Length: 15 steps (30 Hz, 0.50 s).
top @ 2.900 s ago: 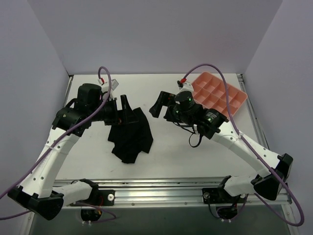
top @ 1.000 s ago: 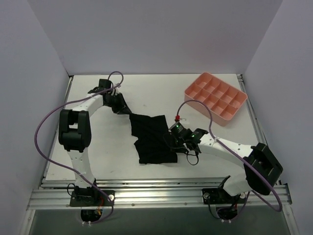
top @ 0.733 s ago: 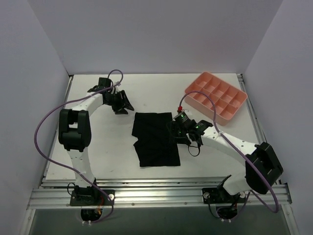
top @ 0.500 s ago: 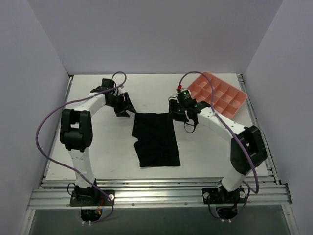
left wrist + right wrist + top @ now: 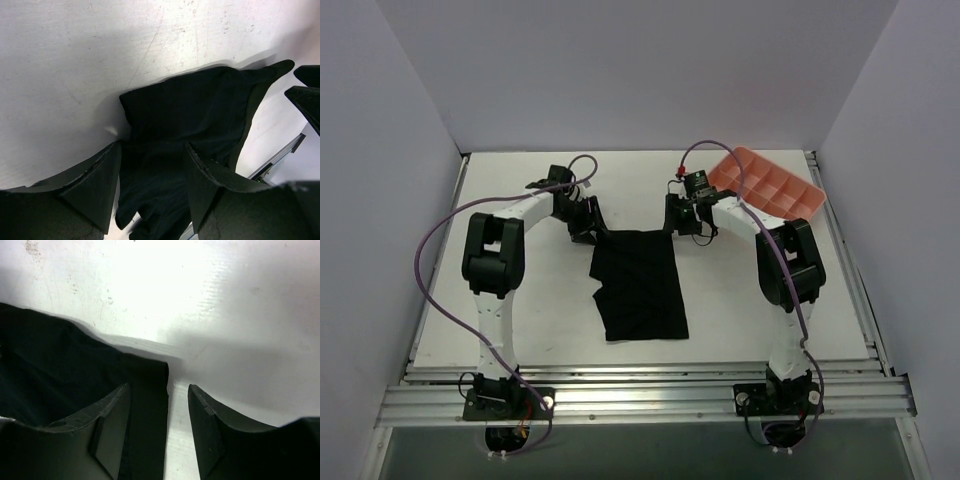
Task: Roll the underwear
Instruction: Fold the underwear
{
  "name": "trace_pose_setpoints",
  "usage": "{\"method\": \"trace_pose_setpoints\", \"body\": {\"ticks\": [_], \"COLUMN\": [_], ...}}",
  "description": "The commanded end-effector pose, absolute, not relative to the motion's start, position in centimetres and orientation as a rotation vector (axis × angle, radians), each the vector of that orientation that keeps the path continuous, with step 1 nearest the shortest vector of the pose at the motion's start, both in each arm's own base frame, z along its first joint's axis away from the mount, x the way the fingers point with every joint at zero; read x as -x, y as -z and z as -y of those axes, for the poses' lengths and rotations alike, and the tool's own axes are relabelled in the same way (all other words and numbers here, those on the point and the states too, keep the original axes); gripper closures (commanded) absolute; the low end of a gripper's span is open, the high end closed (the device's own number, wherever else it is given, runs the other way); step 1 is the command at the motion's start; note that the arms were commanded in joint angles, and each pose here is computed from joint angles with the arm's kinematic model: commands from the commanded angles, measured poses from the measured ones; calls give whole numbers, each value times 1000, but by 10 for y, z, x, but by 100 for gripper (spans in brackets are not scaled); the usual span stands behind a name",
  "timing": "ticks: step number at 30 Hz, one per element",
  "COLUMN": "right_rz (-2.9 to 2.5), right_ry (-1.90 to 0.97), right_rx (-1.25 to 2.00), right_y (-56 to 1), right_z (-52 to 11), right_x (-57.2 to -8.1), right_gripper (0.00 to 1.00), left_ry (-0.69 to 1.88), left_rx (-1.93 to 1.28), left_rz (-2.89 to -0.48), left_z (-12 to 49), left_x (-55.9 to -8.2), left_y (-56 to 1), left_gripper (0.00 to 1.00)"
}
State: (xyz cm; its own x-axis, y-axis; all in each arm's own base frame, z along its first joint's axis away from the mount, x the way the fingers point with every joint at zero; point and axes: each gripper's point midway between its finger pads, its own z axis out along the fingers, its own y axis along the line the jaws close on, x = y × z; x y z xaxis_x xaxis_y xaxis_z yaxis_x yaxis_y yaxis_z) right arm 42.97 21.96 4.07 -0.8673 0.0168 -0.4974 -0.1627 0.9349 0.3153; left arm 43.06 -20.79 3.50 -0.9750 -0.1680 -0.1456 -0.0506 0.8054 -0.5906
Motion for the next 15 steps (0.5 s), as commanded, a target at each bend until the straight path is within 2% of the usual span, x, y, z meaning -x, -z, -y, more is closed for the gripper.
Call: {"method": "trace_pose_setpoints", "body": {"ticks": [1, 9, 11, 12, 13, 14, 15], "right_rz": [-2536, -2520, -2508, -2499, -2492, -2479, -2472], "right_ry": [-557, -571, -570, -566, -557, -553, -549], "right_rx": [184, 210, 212, 209, 206, 203, 195], "right_y": [-48, -39, -38, -40, -42, -46, -48], "right_z": [-236, -243, -244, -243, -241, -240, -236], "right_x": [-441, -460, -466, -469, -471, -476, -479], "right_gripper": [55, 64, 73, 80, 85, 90, 100], "left_ry": [908, 927, 923, 919, 916, 899, 886], "left_rx": [111, 116, 115, 108, 97, 99, 96], "left_rz": [-2737, -2710, -2714, -2710, -2701, -2700, -2694], "left_z": [211, 218, 219, 220, 220, 218, 217], "left_x": [-443, -464, -470, -471, -474, -476, -477], "left_y": [-44, -41, -40, -42, -45, -46, -48], "left_gripper": [41, 44, 50, 54, 62, 67, 72]}}
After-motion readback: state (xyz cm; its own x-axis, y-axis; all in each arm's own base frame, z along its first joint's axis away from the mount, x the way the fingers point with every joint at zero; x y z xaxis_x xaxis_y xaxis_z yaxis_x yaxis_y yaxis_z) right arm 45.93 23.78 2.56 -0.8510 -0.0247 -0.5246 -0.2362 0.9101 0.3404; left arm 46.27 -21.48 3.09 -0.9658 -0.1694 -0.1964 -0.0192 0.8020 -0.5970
